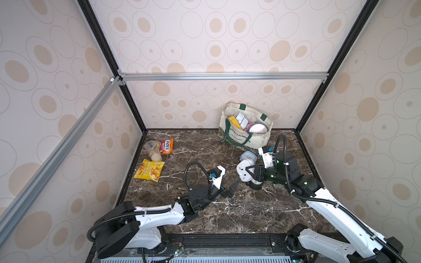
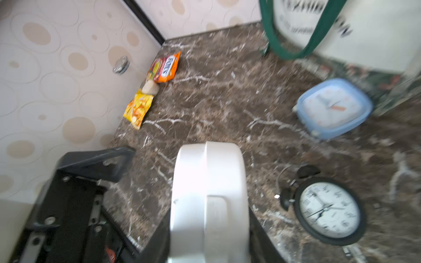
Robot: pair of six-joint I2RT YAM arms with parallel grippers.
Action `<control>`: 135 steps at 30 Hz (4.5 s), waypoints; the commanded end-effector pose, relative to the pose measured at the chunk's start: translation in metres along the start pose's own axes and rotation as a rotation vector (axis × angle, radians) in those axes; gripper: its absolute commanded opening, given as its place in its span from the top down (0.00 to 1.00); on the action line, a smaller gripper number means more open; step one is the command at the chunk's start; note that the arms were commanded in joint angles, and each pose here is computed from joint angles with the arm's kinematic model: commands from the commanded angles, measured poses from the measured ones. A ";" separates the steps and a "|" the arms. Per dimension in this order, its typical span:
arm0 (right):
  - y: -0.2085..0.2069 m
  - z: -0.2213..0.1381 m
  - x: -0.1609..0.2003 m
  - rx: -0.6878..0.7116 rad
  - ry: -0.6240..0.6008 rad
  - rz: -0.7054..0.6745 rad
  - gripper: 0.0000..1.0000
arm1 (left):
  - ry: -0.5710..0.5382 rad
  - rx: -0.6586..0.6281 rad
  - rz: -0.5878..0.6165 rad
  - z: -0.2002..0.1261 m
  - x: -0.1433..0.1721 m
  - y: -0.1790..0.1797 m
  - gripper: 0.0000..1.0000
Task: Put the alarm clock into the canvas bag
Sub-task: Pick up the alarm from the center of the board, then place the alarm at the canvas bag, then pick up the alarm from the center of the board.
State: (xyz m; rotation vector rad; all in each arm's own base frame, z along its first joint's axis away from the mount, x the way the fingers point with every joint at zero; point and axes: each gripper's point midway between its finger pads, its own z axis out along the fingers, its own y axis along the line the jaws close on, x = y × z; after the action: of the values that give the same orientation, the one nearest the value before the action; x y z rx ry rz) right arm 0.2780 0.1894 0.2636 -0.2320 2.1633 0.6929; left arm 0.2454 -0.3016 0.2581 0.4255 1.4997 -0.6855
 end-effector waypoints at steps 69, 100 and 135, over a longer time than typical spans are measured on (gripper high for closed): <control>-0.081 0.155 -0.245 0.822 -0.381 -0.662 0.04 | 0.073 -0.283 -0.164 -0.082 0.007 0.082 0.02; -0.168 0.039 0.090 0.486 0.121 0.139 0.00 | 0.599 0.070 -0.191 0.051 0.114 -0.018 0.02; -0.151 0.111 0.138 0.413 0.348 0.166 0.14 | 0.607 -0.045 -0.337 0.043 0.142 0.015 0.02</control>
State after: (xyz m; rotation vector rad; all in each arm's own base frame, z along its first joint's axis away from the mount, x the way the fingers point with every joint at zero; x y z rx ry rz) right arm 0.3243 0.1351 0.0462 0.0567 2.6006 0.3243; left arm 0.2726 -0.3417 0.1097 0.4435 2.2029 -0.7640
